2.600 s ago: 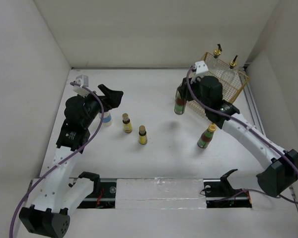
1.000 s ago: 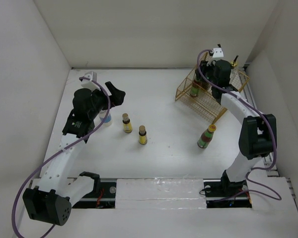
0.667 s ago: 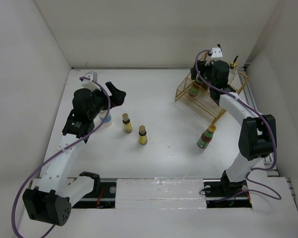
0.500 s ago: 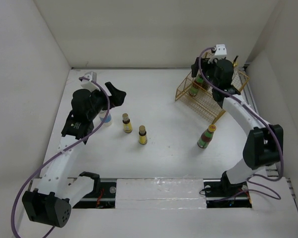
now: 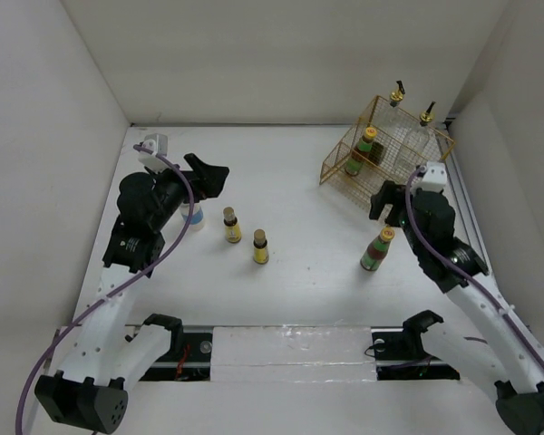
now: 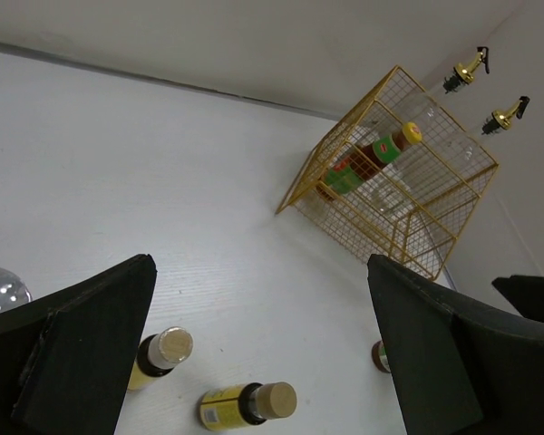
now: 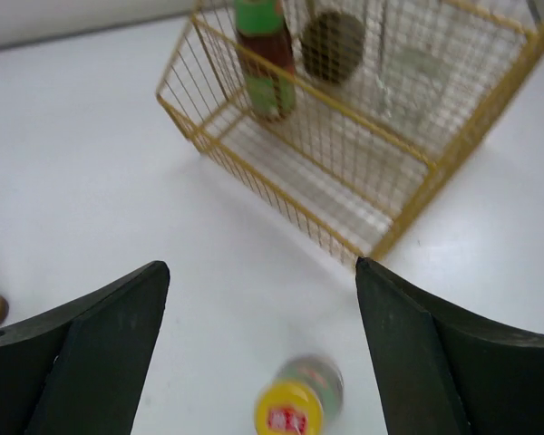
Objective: Organize the condiment bottles
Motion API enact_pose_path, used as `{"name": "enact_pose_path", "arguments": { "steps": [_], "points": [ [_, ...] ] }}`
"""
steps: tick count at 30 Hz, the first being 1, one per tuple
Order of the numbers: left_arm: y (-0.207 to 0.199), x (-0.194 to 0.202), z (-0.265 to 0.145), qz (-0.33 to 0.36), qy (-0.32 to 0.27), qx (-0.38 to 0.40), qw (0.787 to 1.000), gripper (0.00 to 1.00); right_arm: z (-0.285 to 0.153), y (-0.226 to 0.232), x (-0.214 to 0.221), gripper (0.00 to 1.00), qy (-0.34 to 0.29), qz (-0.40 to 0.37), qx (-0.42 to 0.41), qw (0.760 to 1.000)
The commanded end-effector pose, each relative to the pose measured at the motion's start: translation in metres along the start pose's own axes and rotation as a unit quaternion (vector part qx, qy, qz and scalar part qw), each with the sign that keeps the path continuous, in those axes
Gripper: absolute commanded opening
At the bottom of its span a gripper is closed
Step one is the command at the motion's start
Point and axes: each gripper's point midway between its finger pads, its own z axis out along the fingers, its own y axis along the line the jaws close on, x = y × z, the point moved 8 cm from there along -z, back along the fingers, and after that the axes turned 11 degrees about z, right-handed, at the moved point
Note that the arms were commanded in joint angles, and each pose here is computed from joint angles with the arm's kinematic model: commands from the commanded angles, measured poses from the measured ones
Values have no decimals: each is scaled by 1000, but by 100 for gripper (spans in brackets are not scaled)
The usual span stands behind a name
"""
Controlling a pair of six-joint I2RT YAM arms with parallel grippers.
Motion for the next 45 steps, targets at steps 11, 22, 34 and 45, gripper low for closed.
{"name": "enact_pose_path", "arguments": {
  "steps": [11, 22, 34, 45],
  "points": [
    [-13, -13, -13, 5, -42, 34, 999, 100, -41, -19, 43, 86, 122, 24, 21, 992],
    [-14, -12, -14, 1, -40, 39, 998, 100, -23, -18, 57, 69, 138, 8, 36, 990],
    [-13, -11, -11, 0, -36, 37, 999, 100, -26, -10, 42, 24, 98, 5, 24, 995],
    [-12, -9, -8, -5, -34, 42, 999, 100, -13, 62, -115, 20, -110, 13, -63, 992]
  ]
}}
